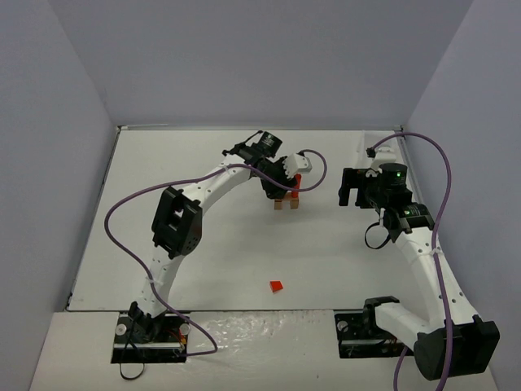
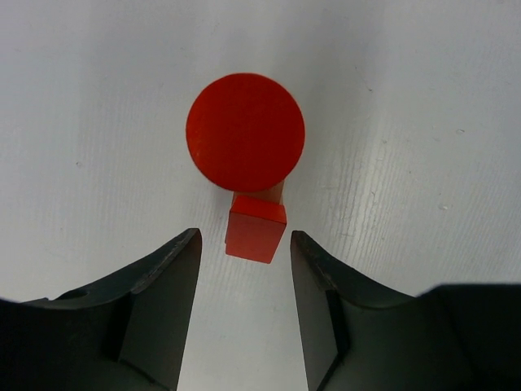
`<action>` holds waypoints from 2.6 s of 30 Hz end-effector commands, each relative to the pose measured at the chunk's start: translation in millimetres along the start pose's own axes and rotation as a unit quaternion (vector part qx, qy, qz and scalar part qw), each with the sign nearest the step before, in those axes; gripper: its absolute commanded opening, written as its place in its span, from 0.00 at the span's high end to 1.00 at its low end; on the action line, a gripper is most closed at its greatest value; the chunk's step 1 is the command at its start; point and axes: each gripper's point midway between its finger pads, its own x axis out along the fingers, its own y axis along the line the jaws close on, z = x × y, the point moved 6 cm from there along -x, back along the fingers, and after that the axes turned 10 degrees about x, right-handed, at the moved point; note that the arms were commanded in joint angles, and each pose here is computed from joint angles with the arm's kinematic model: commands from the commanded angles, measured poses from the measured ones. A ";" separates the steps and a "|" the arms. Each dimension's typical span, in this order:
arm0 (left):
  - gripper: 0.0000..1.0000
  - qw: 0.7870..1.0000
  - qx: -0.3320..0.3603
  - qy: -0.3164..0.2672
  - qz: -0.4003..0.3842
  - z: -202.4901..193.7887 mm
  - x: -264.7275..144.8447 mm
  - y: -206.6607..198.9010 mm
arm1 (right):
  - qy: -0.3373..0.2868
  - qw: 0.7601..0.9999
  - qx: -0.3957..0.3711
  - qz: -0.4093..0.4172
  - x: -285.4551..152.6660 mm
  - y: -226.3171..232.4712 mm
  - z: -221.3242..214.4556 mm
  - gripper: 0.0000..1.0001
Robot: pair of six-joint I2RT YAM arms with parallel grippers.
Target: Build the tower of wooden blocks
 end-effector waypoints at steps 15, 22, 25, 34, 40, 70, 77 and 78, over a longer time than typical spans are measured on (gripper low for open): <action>0.55 0.947 -0.126 -0.144 0.257 37.1 -167.9 -34.6 | -0.056 0.996 -0.011 0.070 -30.6 27.1 25.7 0.02; 0.56 0.938 -0.247 -0.132 0.205 -6.5 -160.9 -96.4 | -0.021 0.997 0.004 0.076 -29.0 47.7 -7.0 0.04; 0.56 0.929 -0.300 -0.135 0.172 -10.1 -151.7 -127.3 | -0.016 0.997 0.027 0.067 -26.6 46.7 -11.1 0.04; 0.55 0.881 -0.391 -0.073 0.255 -57.1 -152.2 -148.7 | 0.057 0.992 0.028 0.112 -30.7 75.8 -57.0 0.09; 0.49 0.864 -0.399 -0.054 0.302 -67.6 -165.1 -143.8 | 0.092 0.988 0.025 0.119 -40.1 116.1 -95.6 0.10; 0.37 0.794 -0.448 -0.005 0.410 -138.0 -220.9 -114.7 | 0.277 0.951 -0.122 0.058 -48.4 190.7 -249.8 0.47; 0.37 0.794 -0.452 0.000 0.408 -140.3 -217.8 -115.3 | 0.281 0.950 -0.129 0.042 -45.3 185.2 -254.4 0.56; 0.37 0.794 -0.452 0.000 0.407 -140.6 -217.4 -115.6 | 0.282 0.950 -0.130 0.039 -44.7 184.0 -255.2 0.57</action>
